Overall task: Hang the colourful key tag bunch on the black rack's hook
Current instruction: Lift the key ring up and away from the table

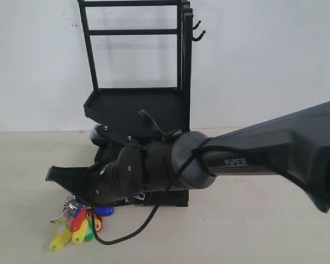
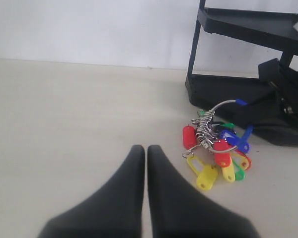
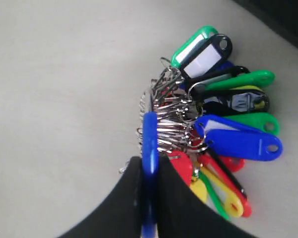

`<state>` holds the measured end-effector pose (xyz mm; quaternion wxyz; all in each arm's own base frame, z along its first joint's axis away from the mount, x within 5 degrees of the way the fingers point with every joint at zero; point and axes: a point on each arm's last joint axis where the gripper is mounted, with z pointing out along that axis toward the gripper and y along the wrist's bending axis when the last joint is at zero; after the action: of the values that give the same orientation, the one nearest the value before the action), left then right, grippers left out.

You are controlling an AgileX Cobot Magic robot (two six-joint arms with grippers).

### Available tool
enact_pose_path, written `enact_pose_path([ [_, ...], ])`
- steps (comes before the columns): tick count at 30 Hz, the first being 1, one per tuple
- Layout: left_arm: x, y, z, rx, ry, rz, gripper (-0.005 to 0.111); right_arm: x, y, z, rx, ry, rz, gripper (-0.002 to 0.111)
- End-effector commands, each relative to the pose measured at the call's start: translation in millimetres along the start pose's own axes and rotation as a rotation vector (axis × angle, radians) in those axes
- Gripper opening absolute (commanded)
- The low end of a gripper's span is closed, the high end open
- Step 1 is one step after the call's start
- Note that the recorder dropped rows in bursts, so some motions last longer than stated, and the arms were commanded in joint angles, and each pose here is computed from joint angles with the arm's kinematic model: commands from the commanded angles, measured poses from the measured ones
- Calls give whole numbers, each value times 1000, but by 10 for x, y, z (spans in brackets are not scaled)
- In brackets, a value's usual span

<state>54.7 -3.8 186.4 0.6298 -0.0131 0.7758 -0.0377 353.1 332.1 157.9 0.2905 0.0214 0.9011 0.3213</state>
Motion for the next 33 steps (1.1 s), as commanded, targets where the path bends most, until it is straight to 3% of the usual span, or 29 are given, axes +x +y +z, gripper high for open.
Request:
enact_pose_path([
  [1, -12, 1, -3, -1, -11, 8, 4, -186, 135, -173, -45, -93, -130, 0],
  [26, -12, 1, -3, -1, -11, 8, 4, -452, 773, -1023, -193, -241, -393, 0],
  [33, -12, 1, -3, -1, -11, 8, 4, -439, 796, -1416, -202, -248, -484, 0],
])
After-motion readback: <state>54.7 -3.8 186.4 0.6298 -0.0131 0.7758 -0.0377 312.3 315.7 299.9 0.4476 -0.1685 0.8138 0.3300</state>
